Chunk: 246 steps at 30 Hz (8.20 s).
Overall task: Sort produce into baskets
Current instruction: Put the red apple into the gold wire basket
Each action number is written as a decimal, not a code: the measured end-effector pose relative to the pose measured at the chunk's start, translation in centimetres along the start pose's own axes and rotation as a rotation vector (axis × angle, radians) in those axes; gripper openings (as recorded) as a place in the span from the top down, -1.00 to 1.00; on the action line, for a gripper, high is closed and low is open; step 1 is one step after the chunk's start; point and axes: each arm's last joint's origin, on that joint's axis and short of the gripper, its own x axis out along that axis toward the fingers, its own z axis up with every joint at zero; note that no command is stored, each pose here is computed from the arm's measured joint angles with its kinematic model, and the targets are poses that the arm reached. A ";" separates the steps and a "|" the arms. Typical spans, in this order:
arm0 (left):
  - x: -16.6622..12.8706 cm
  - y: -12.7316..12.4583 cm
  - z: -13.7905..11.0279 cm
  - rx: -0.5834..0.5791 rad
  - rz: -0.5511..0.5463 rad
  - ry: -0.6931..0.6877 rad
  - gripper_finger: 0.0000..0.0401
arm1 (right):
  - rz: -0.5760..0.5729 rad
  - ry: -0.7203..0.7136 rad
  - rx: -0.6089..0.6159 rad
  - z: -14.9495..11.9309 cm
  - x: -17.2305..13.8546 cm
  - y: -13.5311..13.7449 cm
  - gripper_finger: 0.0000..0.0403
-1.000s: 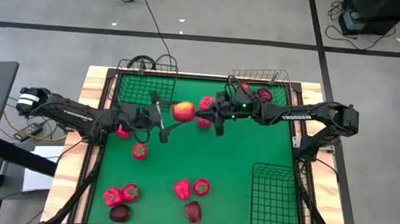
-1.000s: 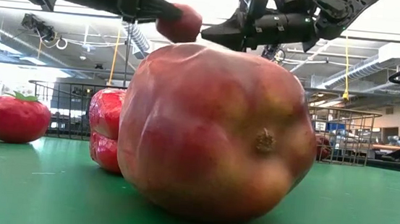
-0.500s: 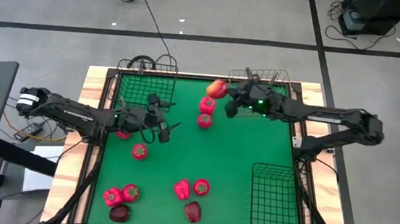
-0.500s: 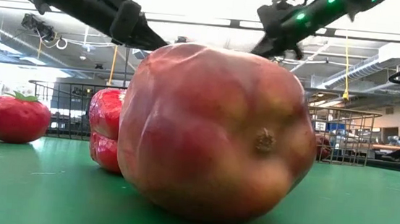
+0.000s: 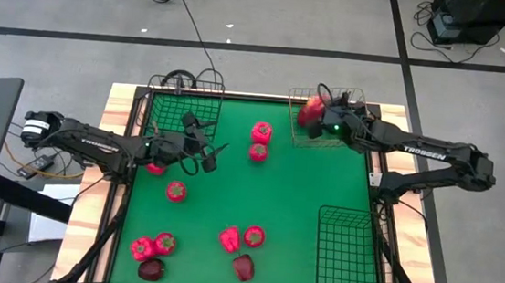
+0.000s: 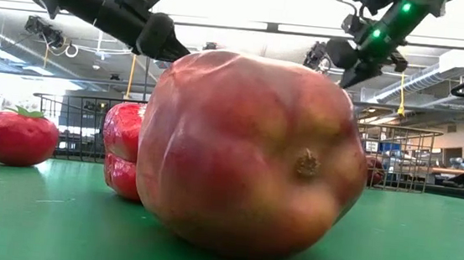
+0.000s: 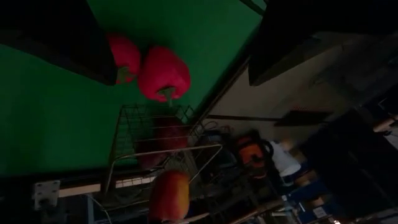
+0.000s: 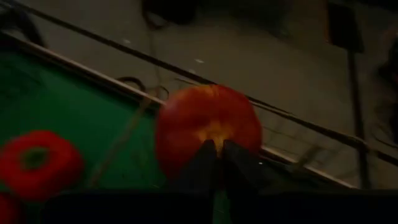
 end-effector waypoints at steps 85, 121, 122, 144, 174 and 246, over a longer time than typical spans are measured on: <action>-19.9 -16.1 4.3 -0.248 -0.874 1.070 -0.58 | 0.622 -0.247 -0.252 -1.0 1.1 11.6 0.27; -19.7 -21.1 -1.7 -0.043 -0.761 1.283 -0.20 | 0.564 -0.413 -0.208 1.8 2.9 9.9 0.27; -19.4 -20.9 -1.5 -0.045 -0.754 1.274 -0.20 | 0.578 -0.413 -0.202 1.8 2.9 9.9 0.27; -13.4 -13.9 5.8 -0.018 -0.768 0.720 -0.25 | 0.995 -0.218 -0.352 -1.7 0.0 12.9 0.27; -2.1 -8.7 9.8 0.151 -0.251 0.220 -0.25 | 1.077 -0.392 -0.346 -3.2 -5.0 16.1 0.22; 0.9 -6.9 4.1 -0.048 -0.142 0.422 -0.77 | 0.620 0.265 -0.262 -5.0 2.6 10.3 -0.10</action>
